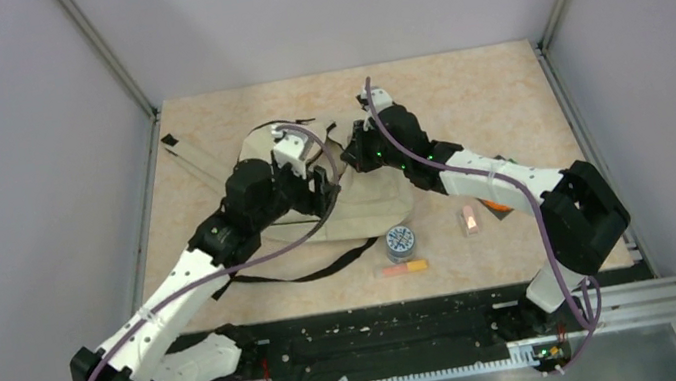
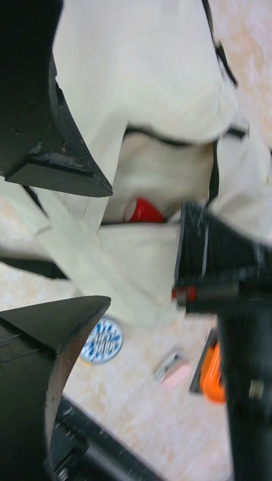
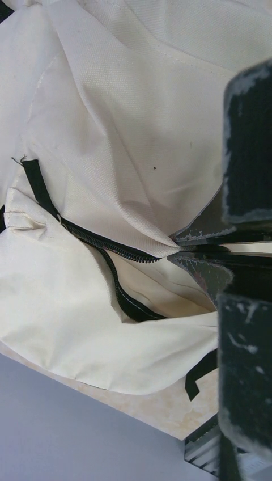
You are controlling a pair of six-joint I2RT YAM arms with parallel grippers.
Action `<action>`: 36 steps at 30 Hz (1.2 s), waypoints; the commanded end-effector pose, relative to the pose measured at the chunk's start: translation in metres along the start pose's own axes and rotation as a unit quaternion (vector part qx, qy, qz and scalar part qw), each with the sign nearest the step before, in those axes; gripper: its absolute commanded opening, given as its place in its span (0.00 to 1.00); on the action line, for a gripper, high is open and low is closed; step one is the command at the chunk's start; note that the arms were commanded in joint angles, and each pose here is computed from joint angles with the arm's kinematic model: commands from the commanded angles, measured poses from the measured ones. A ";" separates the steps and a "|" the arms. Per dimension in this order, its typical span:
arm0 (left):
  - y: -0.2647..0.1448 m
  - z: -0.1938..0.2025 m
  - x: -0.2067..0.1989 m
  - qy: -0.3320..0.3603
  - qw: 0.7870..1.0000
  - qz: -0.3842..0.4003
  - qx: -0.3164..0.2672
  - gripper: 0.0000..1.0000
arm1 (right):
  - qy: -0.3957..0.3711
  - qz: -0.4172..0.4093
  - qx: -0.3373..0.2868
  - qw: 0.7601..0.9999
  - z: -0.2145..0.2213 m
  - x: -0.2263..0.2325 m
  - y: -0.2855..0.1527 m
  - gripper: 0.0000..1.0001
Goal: Pack the student bag
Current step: Place the personal item in the student bag, then pick up the personal item from the center of the board.
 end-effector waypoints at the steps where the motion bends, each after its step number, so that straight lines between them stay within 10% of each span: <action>1: -0.008 0.019 -0.039 0.004 0.999 0.033 0.028 0.69 | -0.019 -0.017 -0.052 0.998 -0.033 0.016 -0.008 0.00; 14: 0.029 0.068 -0.122 -0.098 0.991 0.060 0.064 0.85 | -0.032 0.007 -0.049 0.998 -0.031 0.009 -0.009 0.00; 36: 0.102 0.095 -0.170 -0.074 0.989 0.045 0.120 0.94 | -0.039 0.016 -0.044 0.998 -0.028 0.004 -0.003 0.00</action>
Point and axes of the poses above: each gripper's point midway between its finger pads, its own y axis out along the fingers, its own x axis along the line the jaws close on, z = x × y, the point moved 7 cm from there along -y, back along the fingers, and after that the axes turned 10 degrees about y, right-handed, at the moved point
